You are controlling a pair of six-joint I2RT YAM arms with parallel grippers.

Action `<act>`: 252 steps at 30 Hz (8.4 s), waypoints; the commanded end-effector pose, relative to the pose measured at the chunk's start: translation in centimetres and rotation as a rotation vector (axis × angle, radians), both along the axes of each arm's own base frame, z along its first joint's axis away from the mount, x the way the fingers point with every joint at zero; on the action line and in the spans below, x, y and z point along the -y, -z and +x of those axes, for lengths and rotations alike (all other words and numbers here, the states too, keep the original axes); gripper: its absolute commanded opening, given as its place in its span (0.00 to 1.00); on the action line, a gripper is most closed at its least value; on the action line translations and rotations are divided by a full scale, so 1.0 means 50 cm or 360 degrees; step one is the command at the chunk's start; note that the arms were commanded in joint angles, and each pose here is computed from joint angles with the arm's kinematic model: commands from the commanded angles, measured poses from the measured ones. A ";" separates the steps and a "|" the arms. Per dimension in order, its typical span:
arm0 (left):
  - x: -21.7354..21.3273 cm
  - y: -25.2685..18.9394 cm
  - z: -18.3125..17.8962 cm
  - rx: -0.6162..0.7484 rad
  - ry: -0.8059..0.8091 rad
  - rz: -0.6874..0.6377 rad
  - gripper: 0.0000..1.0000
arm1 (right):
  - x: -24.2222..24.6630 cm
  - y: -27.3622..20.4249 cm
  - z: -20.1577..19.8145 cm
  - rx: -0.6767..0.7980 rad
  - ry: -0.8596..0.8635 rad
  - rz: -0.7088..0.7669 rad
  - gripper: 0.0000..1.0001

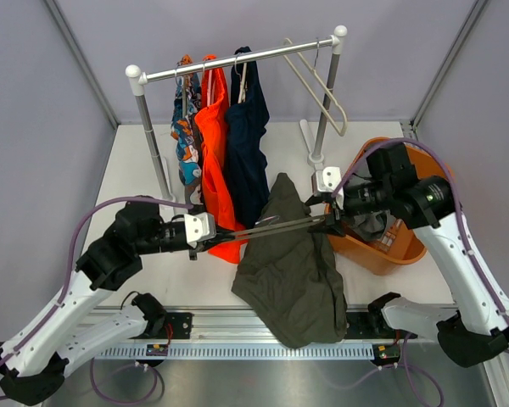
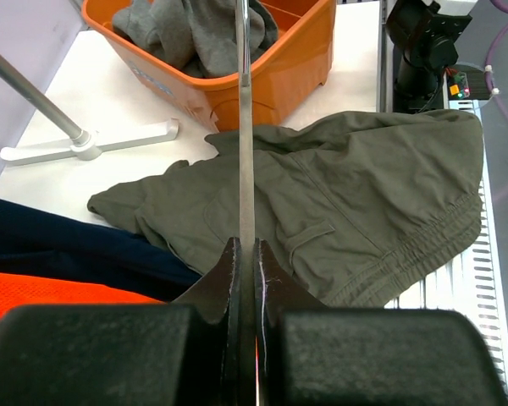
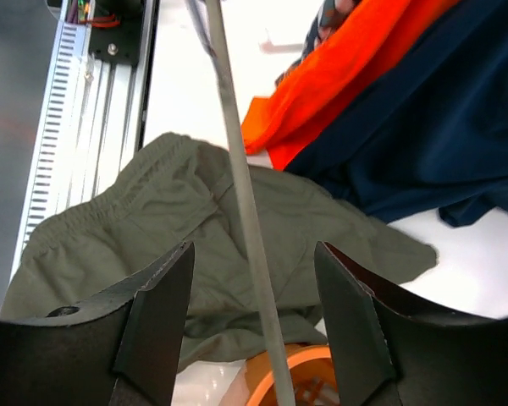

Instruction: Remove the shorts from the hanger

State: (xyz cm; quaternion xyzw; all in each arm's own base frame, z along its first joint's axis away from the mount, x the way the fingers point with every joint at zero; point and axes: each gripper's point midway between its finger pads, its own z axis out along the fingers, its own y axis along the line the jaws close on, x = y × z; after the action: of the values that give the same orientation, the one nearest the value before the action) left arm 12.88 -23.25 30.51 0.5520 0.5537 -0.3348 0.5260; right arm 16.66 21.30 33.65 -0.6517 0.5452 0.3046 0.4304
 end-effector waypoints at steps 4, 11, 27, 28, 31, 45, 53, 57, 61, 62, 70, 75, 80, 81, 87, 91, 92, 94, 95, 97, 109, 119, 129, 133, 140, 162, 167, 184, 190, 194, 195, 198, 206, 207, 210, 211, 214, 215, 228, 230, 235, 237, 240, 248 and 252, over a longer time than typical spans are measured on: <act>0.016 -0.049 -0.007 0.0081 0.0081 -0.0128 0.00 | 0.000 0.080 0.057 -0.0079 0.0115 -0.0166 0.62; 0.016 -0.062 0.026 0.0107 -0.0050 -0.0193 0.00 | 0.002 0.088 0.045 -0.0119 0.0070 -0.0198 0.06; -0.140 -0.205 0.162 0.0132 -0.1114 -0.0555 0.99 | 0.144 0.087 0.047 -0.0329 0.0851 -0.0115 0.00; -0.153 -0.208 0.162 0.0130 -0.1160 -0.0568 0.99 | 0.154 0.087 0.049 -0.0336 0.0922 -0.0115 0.00; -0.187 -0.205 0.161 0.0129 -0.1277 -0.0601 0.99 | 0.174 0.071 0.065 -0.0327 0.1154 -0.0035 0.00; -0.225 -0.156 0.135 0.0024 -0.1366 -0.0687 0.99 | 0.142 -0.137 0.126 -0.0196 0.1243 0.0400 0.00; -0.230 -0.138 0.130 0.0019 -0.1369 -0.0682 0.99 | 0.153 -0.186 0.150 -0.0032 0.1296 0.0493 0.00; -0.224 -0.133 0.129 -0.0017 -0.1358 -0.0723 0.99 | 0.165 -0.151 0.210 -0.0151 0.1503 0.0470 0.00; -0.198 -0.128 0.134 -0.0062 -0.1295 -0.0731 0.99 | 0.128 -0.120 0.281 -0.0336 0.1593 0.0398 0.00; -0.194 -0.127 0.135 -0.0070 -0.1286 -0.0732 0.99 | 0.119 -0.118 0.291 -0.0363 0.1624 0.0382 0.00; -0.162 -0.102 0.134 -0.0181 -0.1202 -0.0743 0.99 | 0.050 -0.149 0.408 -0.0297 0.1876 0.0472 0.00; -0.143 -0.090 0.132 -0.0260 -0.1157 -0.0788 0.99 | 0.028 -0.189 0.482 -0.0289 0.1968 0.0609 0.00; -0.130 -0.057 0.131 -0.0369 -0.1143 -0.0782 0.99 | 0.008 -0.188 0.523 -0.0273 0.1976 0.0621 0.00; -0.128 -0.053 0.130 -0.0380 -0.1138 -0.0778 0.99 | 0.007 -0.185 0.530 -0.0272 0.1983 0.0619 0.00; -0.123 -0.038 0.127 -0.0420 -0.1126 -0.0780 0.99 | -0.022 -0.131 0.583 -0.0314 0.1996 0.0538 0.00; -0.124 -0.035 0.125 -0.0426 -0.1125 -0.0768 0.99 | -0.025 -0.096 0.578 -0.0344 0.1982 0.0461 0.02; -0.124 -0.033 0.125 -0.0425 -0.1125 -0.0765 0.99 | -0.027 -0.092 0.572 -0.0345 0.1952 0.0442 0.03; -0.124 -0.027 0.125 -0.0427 -0.1127 -0.0757 0.99 | -0.026 -0.085 0.560 -0.0348 0.1925 0.0418 0.11; -0.124 -0.027 0.124 -0.0426 -0.1124 -0.0759 0.99 | -0.036 -0.088 0.547 -0.0337 0.1838 0.0402 0.17; -0.122 -0.025 0.125 -0.0418 -0.1118 -0.0758 0.99 | -0.027 -0.106 0.525 -0.0288 0.1789 0.0430 0.39; -0.102 -0.024 0.141 -0.0370 -0.1080 -0.0672 0.99 | 0.003 -0.099 0.301 -0.0105 0.1165 0.0199 0.99; -0.114 -0.012 0.140 -0.0334 -0.1112 -0.0627 0.99 | 0.020 0.144 -0.027 -0.0127 -0.0168 -0.0211 0.99; -0.128 0.011 0.127 -0.0393 -0.1144 -0.0628 0.99 | -0.038 0.390 -0.002 -0.0045 -0.0467 -0.0719 0.99; -0.143 0.036 0.111 -0.0458 -0.1174 -0.0621 0.99 | -0.057 0.465 0.025 0.0037 -0.0449 -0.0917 0.99; -0.194 0.042 0.084 -0.0473 -0.1274 -0.0705 0.99 | -0.062 0.578 0.048 0.0045 -0.0384 -0.1189 1.00; -0.242 -0.012 0.061 -0.0288 -0.1301 -0.0706 0.99 | -0.091 0.236 -0.108 -0.0127 -0.0648 -0.0512 0.00; -0.244 -0.029 0.061 -0.0244 -0.1290 -0.0720 0.99 | -0.043 0.021 -0.064 0.0037 -0.0352 -0.0134 0.00; -0.198 -0.066 0.080 -0.0149 -0.1154 -0.0668 0.99 | 0.272 -0.299 0.101 0.0637 0.1502 0.0527 0.00; -0.188 -0.065 0.071 -0.0160 -0.1093 -0.0686 0.99 | 0.404 -0.288 0.179 0.0745 0.2138 0.0578 0.00; -0.179 -0.065 0.060 -0.0183 -0.1033 -0.0723 0.99 | 0.489 -0.235 0.227 0.0631 0.2449 0.0528 0.00; -0.178 -0.066 0.058 -0.0187 -0.1027 -0.0732 0.99 | 0.503 -0.210 0.239 0.0589 0.2491 0.0490 0.00; -0.181 -0.069 0.051 -0.0190 -0.1012 -0.0775 0.99 | 0.573 -0.122 0.272 0.0443 0.2680 0.0348 0.00; -0.185 -0.064 0.041 -0.0212 -0.0994 -0.0868 0.99 | 0.579 0.226 0.306 -0.0268 0.2446 -0.0222 0.00; -0.184 -0.061 0.043 -0.0216 -0.0997 -0.0869 0.99 | 0.573 0.268 0.295 -0.0396 0.2416 -0.0293 0.00; -0.180 -0.058 0.046 -0.0218 -0.0995 -0.0866 0.99 | 0.567 0.362 0.287 -0.0633 0.2307 -0.0461 0.00; -0.180 -0.059 0.046 -0.0216 -0.0994 -0.0870 0.99 | 0.566 0.392 0.287 -0.0708 0.2277 -0.0510 0.00; -0.168 -0.056 0.046 -0.0230 -0.0956 -0.0857 0.99 | 0.563 0.440 0.279 -0.0808 0.2167 -0.0615 0.00; -0.166 -0.056 0.047 -0.0230 -0.0953 -0.0856 0.99 | 0.558 0.448 0.276 -0.0837 0.2137 -0.0623 0.00; -0.164 -0.055 0.055 -0.0246 -0.0979 -0.0848 0.99 | 0.543 0.199 0.301 -0.0553 0.2078 -0.0412 0.84; -0.165 -0.056 0.057 -0.0241 -0.0984 -0.0847 0.99 | 0.522 0.144 0.306 -0.0495 0.2037 -0.0295 0.95; -0.166 -0.056 0.071 -0.0228 -0.1031 -0.0833 0.99 | 0.425 0.003 0.288 -0.0473 0.1709 0.0001 1.00; -0.162 -0.057 0.075 -0.0234 -0.1030 -0.0828 0.99 | 0.366 -0.041 0.266 -0.0509 0.1487 0.0123 0.99; -0.151 -0.058 0.082 -0.0255 -0.1022 -0.0805 0.99 | 0.284 -0.088 0.245 -0.0440 0.1261 0.0165 0.99; -0.121 -0.046 0.092 -0.0332 -0.0979 -0.0740 0.99 | 0.152 -0.131 0.237 -0.0294 0.1005 0.0200 1.00; -0.115 -0.038 0.097 -0.0395 -0.0994 -0.0746 0.99 | 0.089 -0.136 0.240 -0.0267 0.0871 0.0166 0.99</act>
State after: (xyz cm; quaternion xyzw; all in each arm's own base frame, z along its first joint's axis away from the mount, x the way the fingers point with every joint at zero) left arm 17.98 -16.98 29.35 0.1893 0.6907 -0.3092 0.6257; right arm 28.14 15.28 38.78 -0.4167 0.7384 0.2575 0.4635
